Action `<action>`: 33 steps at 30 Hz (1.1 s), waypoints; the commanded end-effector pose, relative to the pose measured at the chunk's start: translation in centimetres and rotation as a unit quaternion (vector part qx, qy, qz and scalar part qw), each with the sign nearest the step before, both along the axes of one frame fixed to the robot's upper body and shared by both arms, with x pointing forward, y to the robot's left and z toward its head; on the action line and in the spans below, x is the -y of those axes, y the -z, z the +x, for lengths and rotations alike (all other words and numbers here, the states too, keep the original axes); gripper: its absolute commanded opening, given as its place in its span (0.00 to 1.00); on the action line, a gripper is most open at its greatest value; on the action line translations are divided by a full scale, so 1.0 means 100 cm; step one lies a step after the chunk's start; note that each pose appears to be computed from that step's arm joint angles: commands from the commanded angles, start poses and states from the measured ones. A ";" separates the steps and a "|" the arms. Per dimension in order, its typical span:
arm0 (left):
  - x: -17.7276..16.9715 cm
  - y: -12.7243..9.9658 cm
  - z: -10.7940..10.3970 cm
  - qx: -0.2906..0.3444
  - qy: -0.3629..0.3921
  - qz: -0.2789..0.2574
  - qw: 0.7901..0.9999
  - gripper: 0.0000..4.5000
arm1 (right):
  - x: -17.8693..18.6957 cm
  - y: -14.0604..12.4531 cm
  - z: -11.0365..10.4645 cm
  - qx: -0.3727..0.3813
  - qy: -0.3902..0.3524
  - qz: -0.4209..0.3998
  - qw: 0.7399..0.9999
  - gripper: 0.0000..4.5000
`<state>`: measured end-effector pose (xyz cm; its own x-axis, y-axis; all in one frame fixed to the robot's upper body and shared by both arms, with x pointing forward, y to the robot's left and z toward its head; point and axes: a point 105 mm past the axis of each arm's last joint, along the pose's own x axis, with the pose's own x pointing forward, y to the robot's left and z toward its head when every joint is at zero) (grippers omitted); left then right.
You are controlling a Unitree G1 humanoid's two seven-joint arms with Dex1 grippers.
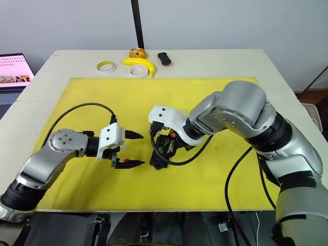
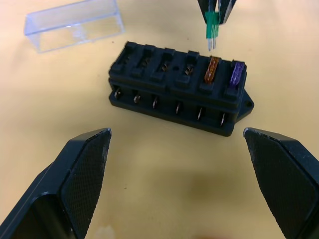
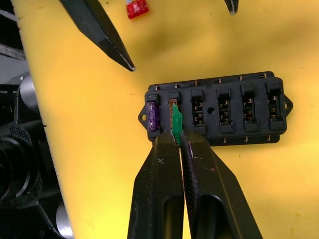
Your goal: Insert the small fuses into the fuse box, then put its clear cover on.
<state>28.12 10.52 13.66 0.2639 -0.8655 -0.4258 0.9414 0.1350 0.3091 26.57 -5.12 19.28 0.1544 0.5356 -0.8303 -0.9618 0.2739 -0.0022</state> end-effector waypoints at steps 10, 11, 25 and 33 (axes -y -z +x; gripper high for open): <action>0.014 -0.002 0.001 0.039 0.042 -0.013 0.998 1.00 | -0.003 -0.013 0.002 0.031 -0.022 0.001 0.999 0.00; 0.014 -0.004 0.001 0.040 0.042 -0.019 0.998 1.00 | -0.004 -0.014 0.002 0.031 -0.021 0.001 0.999 0.00; 0.016 -0.006 -0.004 0.034 0.063 -0.024 0.997 1.00 | -0.008 -0.006 0.011 0.021 0.001 -0.023 1.000 0.00; 0.014 -0.006 -0.002 0.035 0.062 -0.019 0.997 1.00 | -0.009 -0.001 0.013 0.026 0.002 -0.037 0.999 0.00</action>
